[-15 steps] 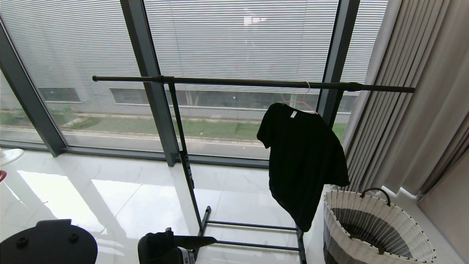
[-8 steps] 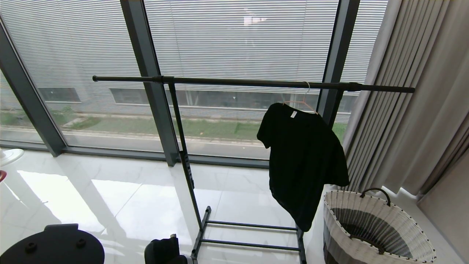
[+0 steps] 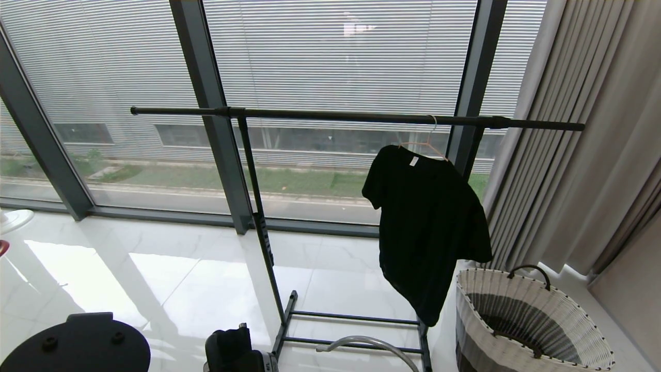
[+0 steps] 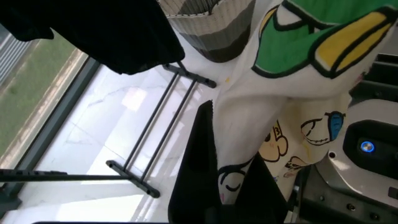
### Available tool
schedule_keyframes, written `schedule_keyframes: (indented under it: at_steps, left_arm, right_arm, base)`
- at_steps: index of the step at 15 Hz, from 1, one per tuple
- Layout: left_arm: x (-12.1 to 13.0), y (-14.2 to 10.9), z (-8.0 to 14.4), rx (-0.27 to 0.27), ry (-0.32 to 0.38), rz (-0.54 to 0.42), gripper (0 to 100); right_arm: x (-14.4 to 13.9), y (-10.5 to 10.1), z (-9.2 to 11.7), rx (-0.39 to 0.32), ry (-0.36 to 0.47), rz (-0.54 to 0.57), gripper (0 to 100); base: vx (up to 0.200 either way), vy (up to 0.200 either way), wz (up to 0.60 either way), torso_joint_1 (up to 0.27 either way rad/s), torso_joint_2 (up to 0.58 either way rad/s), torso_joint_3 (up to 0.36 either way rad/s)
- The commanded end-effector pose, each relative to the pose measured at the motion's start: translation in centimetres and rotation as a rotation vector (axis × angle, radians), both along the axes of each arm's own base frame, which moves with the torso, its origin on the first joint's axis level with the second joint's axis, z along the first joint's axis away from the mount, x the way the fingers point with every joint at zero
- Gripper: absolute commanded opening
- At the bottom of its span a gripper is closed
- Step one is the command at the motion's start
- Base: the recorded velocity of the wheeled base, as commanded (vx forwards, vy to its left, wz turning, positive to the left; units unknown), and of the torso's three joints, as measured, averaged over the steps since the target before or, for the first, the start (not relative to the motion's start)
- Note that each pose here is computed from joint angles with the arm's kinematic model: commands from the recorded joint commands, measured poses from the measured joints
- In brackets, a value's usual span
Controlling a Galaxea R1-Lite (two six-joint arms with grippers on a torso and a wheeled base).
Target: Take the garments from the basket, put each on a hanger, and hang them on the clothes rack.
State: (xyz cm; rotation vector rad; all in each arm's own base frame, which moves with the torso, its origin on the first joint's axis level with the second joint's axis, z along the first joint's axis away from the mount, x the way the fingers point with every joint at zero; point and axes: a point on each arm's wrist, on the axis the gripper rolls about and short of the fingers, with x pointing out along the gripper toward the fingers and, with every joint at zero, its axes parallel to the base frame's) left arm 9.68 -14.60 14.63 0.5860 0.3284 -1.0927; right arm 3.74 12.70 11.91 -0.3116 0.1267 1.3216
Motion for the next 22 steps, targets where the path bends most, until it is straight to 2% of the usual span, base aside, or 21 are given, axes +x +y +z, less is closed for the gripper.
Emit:
schedule_keyframes:
  at_steps: [1,2,3,6,8,9,11,13,16,17,20,22]
  left_arm:
    - [0.6,1.1,-0.8,0.039,-0.004,0.055,0]
    - [0.7,1.5,-1.0,0.053,-0.017,0.07,0]
    - [1.4,2.9,-1.3,0.069,-0.019,0.147,0]
    - [2.2,4.9,-1.0,0.047,-0.033,0.276,0]
    - [3.3,5.6,-0.1,0.016,-0.051,0.361,0]
    - [4.3,5.9,1.2,-0.033,-0.066,0.425,0]
    - [5.7,6.3,3.2,-0.098,-0.108,0.496,0]
    - [6.1,6.6,4.2,-0.13,-0.127,0.531,0]
    - [5.6,6.8,5.8,-0.184,-0.175,0.525,0]
    - [5.5,6.8,6.2,-0.196,-0.188,0.525,0]
    - [5.7,6.7,7.0,-0.216,-0.211,0.523,0]
    - [5.8,6.7,7.3,-0.222,-0.217,0.523,0]
  right_arm:
    - [0.5,-0.8,-0.4,-0.008,0.0,-0.071,100]
    - [0.6,-0.9,-0.3,-0.005,-0.001,-0.083,100]
    - [1.1,-1.2,-0.2,0.002,0.0,-0.124,100]
    - [2.2,-1.3,-0.6,-0.014,0.029,-0.211,100]
    - [2.4,-1.2,-0.8,-0.02,0.072,-0.233,100]
    - [2.5,-0.9,-0.8,-0.011,0.112,-0.247,100]
    - [3.1,0.2,-0.2,0.038,0.195,-0.284,100]
    - [3.9,1.4,0.3,0.066,0.237,-0.329,100]
    - [6.5,5.5,0.0,0.095,0.378,-0.444,100]
    - [7.7,6.9,0.0,0.105,0.396,-0.468,100]
    - [12.0,11.4,-0.5,0.137,0.368,-0.583,100]
    - [13.5,13.4,-0.8,0.164,0.361,-0.626,100]
  base:
    - [0.0,0.0,0.0,0.0,0.0,0.0]
    - [0.0,0.0,0.0,0.0,0.0,0.0]
    - [0.0,0.0,0.0,0.0,0.0,0.0]
    - [0.0,0.0,0.0,0.0,0.0,0.0]
    - [0.0,0.0,0.0,0.0,0.0,0.0]
    - [0.0,0.0,0.0,0.0,0.0,0.0]
    - [0.0,0.0,0.0,0.0,0.0,0.0]
    - [0.0,0.0,0.0,0.0,0.0,0.0]
    - [0.0,0.0,0.0,0.0,0.0,0.0]
    - [0.0,0.0,0.0,0.0,0.0,0.0]
    - [0.0,0.0,0.0,0.0,0.0,0.0]
    - [0.0,0.0,0.0,0.0,0.0,0.0]
